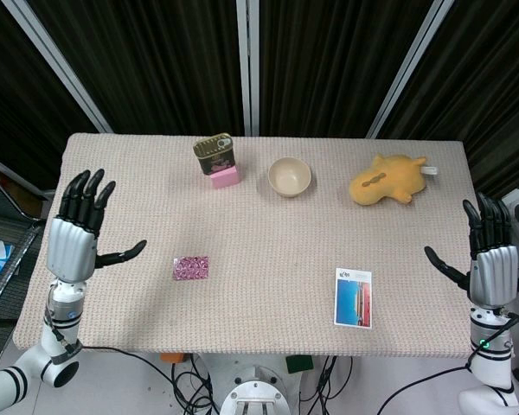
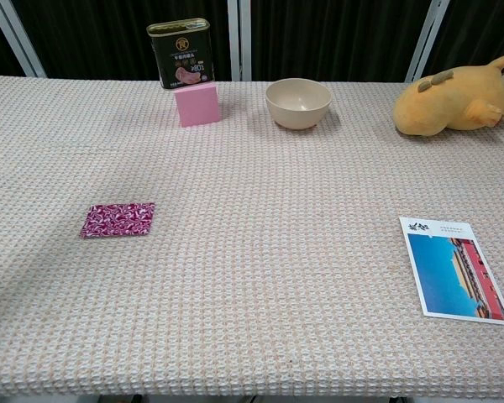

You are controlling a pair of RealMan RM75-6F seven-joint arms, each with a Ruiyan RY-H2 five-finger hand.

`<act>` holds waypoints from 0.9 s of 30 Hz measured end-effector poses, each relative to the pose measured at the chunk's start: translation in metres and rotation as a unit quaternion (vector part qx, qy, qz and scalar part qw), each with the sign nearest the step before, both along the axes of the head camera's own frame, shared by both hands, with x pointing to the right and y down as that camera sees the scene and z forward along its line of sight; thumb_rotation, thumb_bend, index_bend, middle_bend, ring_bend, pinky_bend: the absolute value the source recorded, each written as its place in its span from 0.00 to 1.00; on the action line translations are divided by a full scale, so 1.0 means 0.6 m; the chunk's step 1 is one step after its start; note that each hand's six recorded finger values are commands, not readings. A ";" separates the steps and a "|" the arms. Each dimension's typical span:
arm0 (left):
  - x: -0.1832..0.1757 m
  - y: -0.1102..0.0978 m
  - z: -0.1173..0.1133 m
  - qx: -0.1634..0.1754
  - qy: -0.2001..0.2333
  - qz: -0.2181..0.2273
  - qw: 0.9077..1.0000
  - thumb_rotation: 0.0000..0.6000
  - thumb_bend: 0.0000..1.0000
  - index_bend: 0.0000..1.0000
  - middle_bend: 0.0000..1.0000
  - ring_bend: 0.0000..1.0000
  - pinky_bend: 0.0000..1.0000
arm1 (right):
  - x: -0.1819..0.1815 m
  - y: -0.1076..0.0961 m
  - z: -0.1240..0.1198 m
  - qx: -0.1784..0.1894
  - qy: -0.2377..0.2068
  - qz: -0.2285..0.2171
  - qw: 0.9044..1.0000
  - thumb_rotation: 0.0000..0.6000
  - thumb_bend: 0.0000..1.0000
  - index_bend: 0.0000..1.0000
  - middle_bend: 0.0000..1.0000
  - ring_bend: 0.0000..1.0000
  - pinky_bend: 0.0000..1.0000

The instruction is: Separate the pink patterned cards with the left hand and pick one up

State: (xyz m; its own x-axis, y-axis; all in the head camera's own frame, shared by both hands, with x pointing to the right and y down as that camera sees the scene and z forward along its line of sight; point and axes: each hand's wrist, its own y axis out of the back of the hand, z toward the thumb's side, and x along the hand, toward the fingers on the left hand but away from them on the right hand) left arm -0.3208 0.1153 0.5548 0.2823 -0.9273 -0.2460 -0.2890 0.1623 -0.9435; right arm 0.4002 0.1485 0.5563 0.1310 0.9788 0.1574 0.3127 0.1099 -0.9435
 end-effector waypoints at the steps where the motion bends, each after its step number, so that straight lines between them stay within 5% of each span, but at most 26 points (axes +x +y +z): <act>1: -0.001 0.001 0.000 -0.002 0.001 0.000 1.000 0.45 0.13 0.05 0.00 0.00 0.12 | 0.000 0.000 0.000 0.000 0.000 0.000 1.000 1.00 0.33 0.00 0.00 0.00 0.00; 17: 0.016 0.012 0.007 -0.024 0.007 0.023 0.999 0.45 0.13 0.05 0.00 0.00 0.12 | 0.004 0.003 -0.003 -0.007 -0.001 0.002 1.000 1.00 0.33 0.00 0.00 0.00 0.00; 23: 0.023 0.029 0.035 -0.096 -0.007 0.048 0.994 0.48 0.15 0.05 0.00 0.00 0.13 | 0.011 0.006 0.001 -0.014 0.003 0.008 1.000 1.00 0.33 0.00 0.00 0.00 0.00; 27: 0.024 0.048 0.073 -0.197 -0.038 0.070 0.977 0.55 0.16 0.05 0.07 0.00 0.13 | 0.024 0.009 -0.001 -0.018 0.006 0.017 1.000 1.00 0.33 0.00 0.00 0.00 0.00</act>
State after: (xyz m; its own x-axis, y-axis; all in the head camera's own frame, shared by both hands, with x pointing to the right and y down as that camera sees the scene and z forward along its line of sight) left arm -0.3061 0.1439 0.5984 0.4172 -0.8964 0.1494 -0.2082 -0.2543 -0.9444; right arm 0.4144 0.1540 0.5556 0.0987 0.9876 0.1217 0.2988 0.0872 -0.9503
